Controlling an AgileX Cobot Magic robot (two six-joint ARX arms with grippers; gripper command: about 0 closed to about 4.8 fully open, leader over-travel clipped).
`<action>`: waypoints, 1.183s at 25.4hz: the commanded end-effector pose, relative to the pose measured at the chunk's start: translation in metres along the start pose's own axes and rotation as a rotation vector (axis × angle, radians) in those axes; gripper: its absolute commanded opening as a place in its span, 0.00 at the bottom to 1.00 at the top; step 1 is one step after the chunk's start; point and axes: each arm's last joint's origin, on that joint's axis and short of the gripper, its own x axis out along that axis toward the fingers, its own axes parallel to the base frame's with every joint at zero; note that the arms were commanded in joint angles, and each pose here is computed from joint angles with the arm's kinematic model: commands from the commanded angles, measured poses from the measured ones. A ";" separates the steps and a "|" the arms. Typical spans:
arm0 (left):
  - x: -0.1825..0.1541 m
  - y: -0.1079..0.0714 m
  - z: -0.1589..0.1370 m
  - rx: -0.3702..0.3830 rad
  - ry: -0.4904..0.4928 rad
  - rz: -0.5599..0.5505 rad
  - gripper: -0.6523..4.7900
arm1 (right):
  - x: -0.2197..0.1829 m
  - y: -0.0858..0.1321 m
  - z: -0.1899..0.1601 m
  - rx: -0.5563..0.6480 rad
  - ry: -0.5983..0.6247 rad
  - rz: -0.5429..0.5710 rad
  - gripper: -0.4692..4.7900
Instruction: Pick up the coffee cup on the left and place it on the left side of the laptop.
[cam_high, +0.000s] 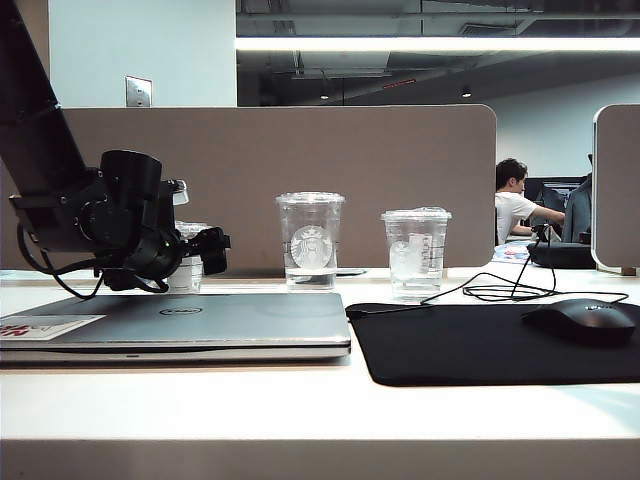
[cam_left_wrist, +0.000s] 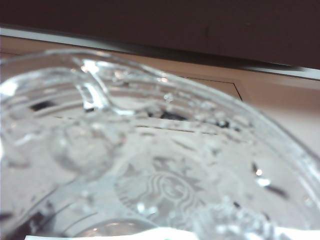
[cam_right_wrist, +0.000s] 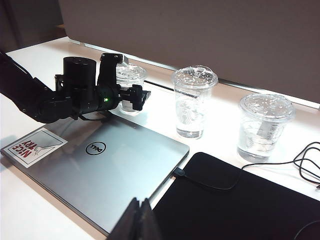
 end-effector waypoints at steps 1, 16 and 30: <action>0.001 0.000 -0.001 0.000 -0.006 -0.001 1.00 | -0.001 0.000 0.004 0.001 -0.026 -0.003 0.08; 0.000 -0.001 0.000 0.003 -0.014 -0.013 0.42 | -0.001 0.000 0.004 0.000 -0.026 -0.004 0.08; -0.039 -0.012 0.100 0.149 -0.127 -0.026 0.42 | -0.001 0.000 0.004 0.000 -0.026 -0.003 0.08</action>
